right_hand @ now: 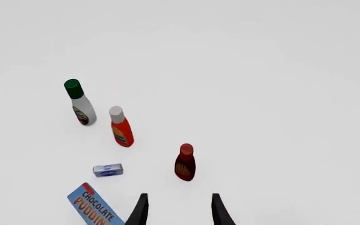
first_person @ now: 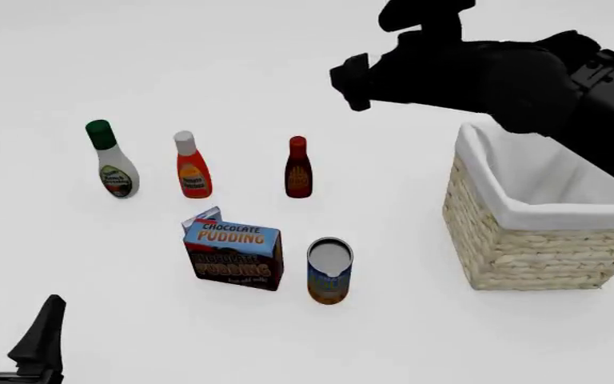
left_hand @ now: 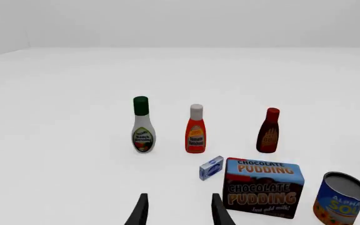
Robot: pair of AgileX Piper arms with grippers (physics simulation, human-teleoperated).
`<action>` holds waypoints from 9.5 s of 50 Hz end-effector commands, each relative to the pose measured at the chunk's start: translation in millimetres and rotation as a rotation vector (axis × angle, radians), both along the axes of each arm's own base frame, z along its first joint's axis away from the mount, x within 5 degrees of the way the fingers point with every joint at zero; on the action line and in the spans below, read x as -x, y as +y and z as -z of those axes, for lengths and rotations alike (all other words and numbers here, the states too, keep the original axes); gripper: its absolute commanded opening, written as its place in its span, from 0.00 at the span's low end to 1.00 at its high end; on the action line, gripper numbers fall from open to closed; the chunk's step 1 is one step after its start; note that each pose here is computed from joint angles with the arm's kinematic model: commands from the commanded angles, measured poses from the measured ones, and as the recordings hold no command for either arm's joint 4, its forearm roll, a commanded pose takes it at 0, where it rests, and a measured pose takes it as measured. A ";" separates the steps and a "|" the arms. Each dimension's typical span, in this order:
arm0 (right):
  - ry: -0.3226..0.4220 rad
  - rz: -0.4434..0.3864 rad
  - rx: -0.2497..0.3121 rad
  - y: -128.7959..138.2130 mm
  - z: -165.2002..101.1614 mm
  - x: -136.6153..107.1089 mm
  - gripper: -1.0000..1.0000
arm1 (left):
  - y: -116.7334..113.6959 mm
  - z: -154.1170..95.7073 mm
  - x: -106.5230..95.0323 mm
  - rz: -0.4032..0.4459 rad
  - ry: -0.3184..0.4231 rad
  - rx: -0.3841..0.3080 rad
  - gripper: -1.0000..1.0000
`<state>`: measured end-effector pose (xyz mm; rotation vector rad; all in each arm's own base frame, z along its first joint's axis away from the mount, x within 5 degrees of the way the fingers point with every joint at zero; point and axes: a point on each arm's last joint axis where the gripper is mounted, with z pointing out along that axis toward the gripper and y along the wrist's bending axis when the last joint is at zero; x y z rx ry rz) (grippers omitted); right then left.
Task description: Pick the bbq sauce and place it in the basket.
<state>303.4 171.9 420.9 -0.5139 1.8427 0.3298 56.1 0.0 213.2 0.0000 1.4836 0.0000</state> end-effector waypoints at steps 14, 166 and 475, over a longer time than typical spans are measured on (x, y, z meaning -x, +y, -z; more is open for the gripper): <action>0.052 0.009 0.033 27.8 29.4 -57.3 1.00 | 0.0 0.0 0.0 0.000 0.000 0.000 1.00; 0.263 0.021 0.161 97.0 216.1 -205.7 1.00 | 0.0 0.0 0.0 0.000 0.000 0.000 1.00; 0.100 0.574 0.178 -209.5 48.2 3.2 0.00 | 0.0 0.0 0.0 0.000 0.000 0.000 1.00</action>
